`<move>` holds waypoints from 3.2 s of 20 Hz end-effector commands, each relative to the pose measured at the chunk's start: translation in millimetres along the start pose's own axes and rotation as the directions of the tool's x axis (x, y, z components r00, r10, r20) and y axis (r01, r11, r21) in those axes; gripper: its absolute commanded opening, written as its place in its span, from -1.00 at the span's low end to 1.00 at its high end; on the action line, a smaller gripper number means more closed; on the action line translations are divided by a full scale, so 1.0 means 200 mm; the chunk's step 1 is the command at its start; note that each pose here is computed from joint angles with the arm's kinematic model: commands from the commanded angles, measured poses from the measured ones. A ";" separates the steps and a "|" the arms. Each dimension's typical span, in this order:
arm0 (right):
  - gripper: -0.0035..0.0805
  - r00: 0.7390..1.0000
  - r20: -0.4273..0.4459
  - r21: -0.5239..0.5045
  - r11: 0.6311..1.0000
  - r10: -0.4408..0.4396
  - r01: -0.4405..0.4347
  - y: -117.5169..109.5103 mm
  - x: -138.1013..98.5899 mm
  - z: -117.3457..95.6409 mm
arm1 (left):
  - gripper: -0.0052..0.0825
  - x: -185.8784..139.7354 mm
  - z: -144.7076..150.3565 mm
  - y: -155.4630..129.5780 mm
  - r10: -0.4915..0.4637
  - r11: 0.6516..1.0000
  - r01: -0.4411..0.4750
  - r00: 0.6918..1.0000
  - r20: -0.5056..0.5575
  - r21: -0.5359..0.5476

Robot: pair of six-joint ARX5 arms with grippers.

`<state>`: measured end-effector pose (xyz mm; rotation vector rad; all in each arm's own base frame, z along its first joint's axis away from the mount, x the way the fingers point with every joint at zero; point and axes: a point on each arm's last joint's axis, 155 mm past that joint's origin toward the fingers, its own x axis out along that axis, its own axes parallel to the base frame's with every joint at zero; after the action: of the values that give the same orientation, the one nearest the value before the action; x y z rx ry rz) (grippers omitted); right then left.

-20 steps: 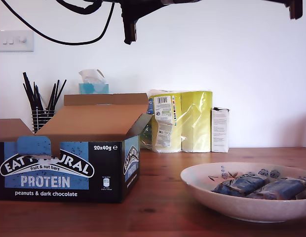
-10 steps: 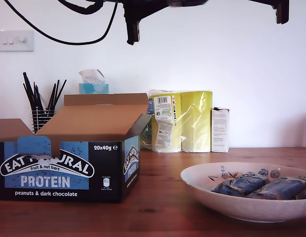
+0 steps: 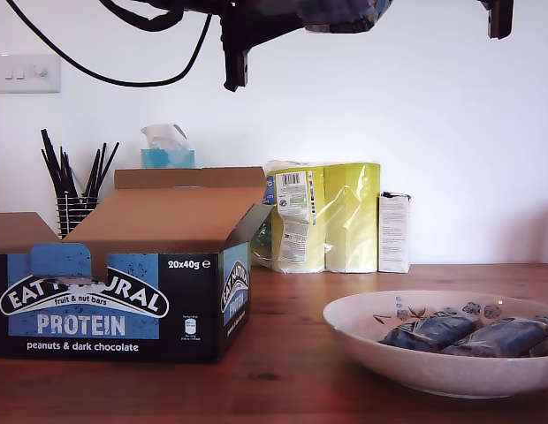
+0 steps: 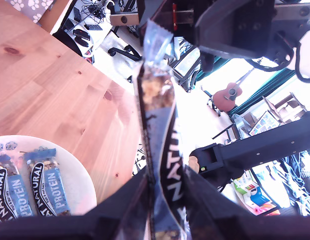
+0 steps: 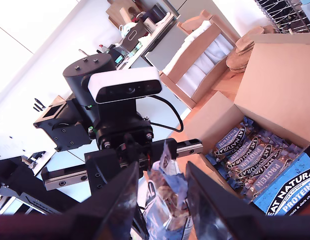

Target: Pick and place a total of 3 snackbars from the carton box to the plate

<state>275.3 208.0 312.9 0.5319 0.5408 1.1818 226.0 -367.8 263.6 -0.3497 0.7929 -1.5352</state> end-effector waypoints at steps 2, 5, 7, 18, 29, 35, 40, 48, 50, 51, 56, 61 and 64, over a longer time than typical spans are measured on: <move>-0.31 1.000 -0.012 -0.007 1.000 0.023 -0.023 0.01 0.01 -0.01 | -0.56 0.02 -0.03 0.02 0.000 1.000 0.000 1.000 -0.011 -0.007; -0.48 0.999 -0.020 -0.015 1.000 0.027 -0.028 0.02 0.01 -0.02 | -0.56 0.02 -0.03 0.02 -0.002 1.000 0.002 1.000 -0.010 -0.005; -0.48 0.999 -0.029 0.001 1.000 0.024 -0.024 0.00 0.02 -0.03 | -0.56 0.02 -0.03 0.01 -0.017 1.000 0.017 1.000 -0.015 -0.004; -0.90 0.999 -0.038 -0.007 1.000 -0.012 0.012 -0.04 0.02 -0.05 | -0.56 0.01 -0.05 -0.04 -0.065 0.998 0.065 0.997 -0.032 0.013; -0.94 0.997 -0.034 -0.007 0.998 -0.067 0.066 -0.10 0.02 -0.06 | -0.06 0.01 -0.03 0.09 0.067 0.998 -0.066 0.998 -0.006 0.005; -0.94 0.983 -0.081 0.001 0.987 -0.163 0.163 -0.21 -0.02 -0.15 | -0.09 -0.06 -0.05 0.13 0.078 0.997 -0.078 0.997 -0.015 -0.020; -0.94 0.946 -0.177 0.012 0.960 -0.273 0.279 -0.32 -0.07 -0.30 | -0.76 -0.15 -0.14 0.21 0.123 0.989 -0.128 0.990 -0.069 -0.074; -0.94 0.801 -0.416 -0.034 0.887 -0.431 0.460 -0.45 -0.23 -0.64 | -0.93 -0.29 -0.30 0.49 0.404 0.915 -0.399 0.898 -0.176 0.065; -0.94 0.771 -0.454 -0.050 0.877 -0.446 0.478 -0.46 -0.26 -0.69 | -0.93 -0.30 -0.30 0.52 0.435 0.900 -0.425 0.883 -0.174 0.094; -0.94 0.766 -0.467 -0.048 0.877 -0.442 0.478 -0.46 -0.27 -0.71 | -0.93 -0.30 -0.30 0.52 0.439 0.899 -0.427 0.882 -0.172 0.100; -0.94 0.710 -0.541 -0.090 0.870 -0.451 0.484 -0.51 -0.28 -0.79 | -0.93 -0.30 -0.28 0.53 0.441 0.897 -0.428 0.883 -0.162 0.109; -0.94 0.671 -0.582 -0.163 0.875 -0.459 0.457 -0.62 -0.20 -0.84 | -0.93 -0.30 -0.28 0.53 0.441 0.897 -0.428 0.883 -0.162 0.108; -0.94 0.629 -0.581 -0.241 0.847 -0.517 0.473 -0.73 -0.20 -0.84 | -0.93 -0.30 -0.28 0.53 0.441 0.897 -0.428 0.883 -0.163 0.108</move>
<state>263.2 147.1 107.3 -0.0988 1.1085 0.8036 278.8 -289.6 171.4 0.0249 0.8852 -1.1694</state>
